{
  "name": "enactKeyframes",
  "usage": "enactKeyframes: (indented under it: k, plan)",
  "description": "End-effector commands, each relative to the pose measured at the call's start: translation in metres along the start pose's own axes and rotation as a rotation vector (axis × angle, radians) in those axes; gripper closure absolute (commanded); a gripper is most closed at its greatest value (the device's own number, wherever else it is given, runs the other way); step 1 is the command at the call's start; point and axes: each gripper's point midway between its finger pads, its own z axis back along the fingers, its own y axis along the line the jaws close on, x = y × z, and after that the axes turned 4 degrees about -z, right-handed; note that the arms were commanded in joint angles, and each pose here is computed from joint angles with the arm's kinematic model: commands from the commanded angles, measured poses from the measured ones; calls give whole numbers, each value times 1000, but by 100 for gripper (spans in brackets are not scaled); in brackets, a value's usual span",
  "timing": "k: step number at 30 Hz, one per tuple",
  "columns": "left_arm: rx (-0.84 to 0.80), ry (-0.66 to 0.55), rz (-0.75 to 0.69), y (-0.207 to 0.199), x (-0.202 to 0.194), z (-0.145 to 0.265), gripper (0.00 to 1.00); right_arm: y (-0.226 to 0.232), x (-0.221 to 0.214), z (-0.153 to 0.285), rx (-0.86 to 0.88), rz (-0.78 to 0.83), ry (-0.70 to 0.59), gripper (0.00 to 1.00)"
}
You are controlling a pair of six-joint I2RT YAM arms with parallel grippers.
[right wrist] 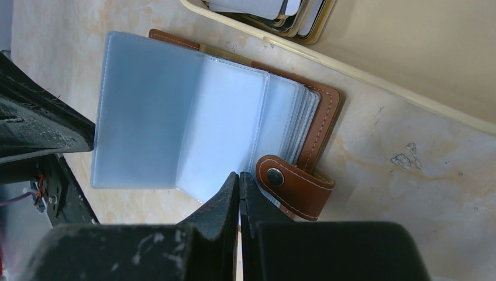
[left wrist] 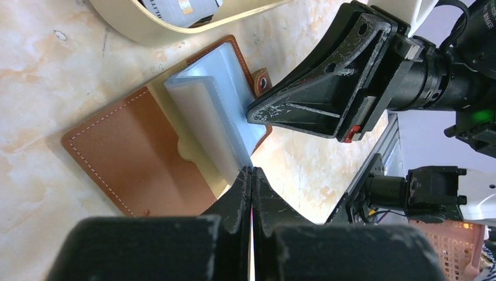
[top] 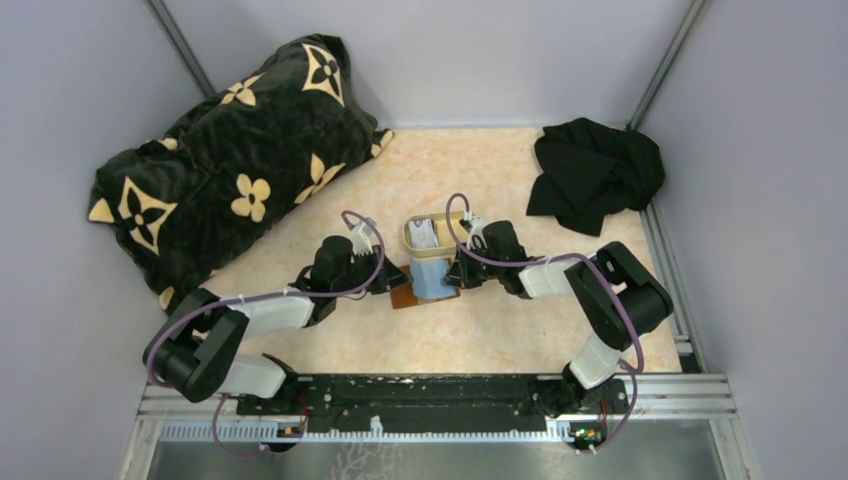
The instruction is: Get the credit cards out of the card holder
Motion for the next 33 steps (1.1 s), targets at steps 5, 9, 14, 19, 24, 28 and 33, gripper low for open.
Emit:
enactKeyframes:
  k: [5,9,14,19,24,28,33]
  plan:
    - [-34,25,-1,-9,-2,-12,100,-19,-29,-2,-63,-26,80,99]
    - [-25,40,3,-6,-8,-16,100,-19,-30,-1,-64,-27,80,99]
    - [-17,56,11,-2,-14,-20,100,-18,-31,0,-59,-28,80,99]
    - [-7,44,10,-2,-11,-17,100,-14,-27,2,-53,-24,74,100]
    - [48,5,-19,-3,-2,1,62,0,1,24,-79,18,-27,100]
    - [98,-78,-70,-12,20,27,21,4,3,28,-77,28,-16,99]
    - [98,-108,-107,-20,30,38,16,-2,-1,22,-85,10,-11,99]
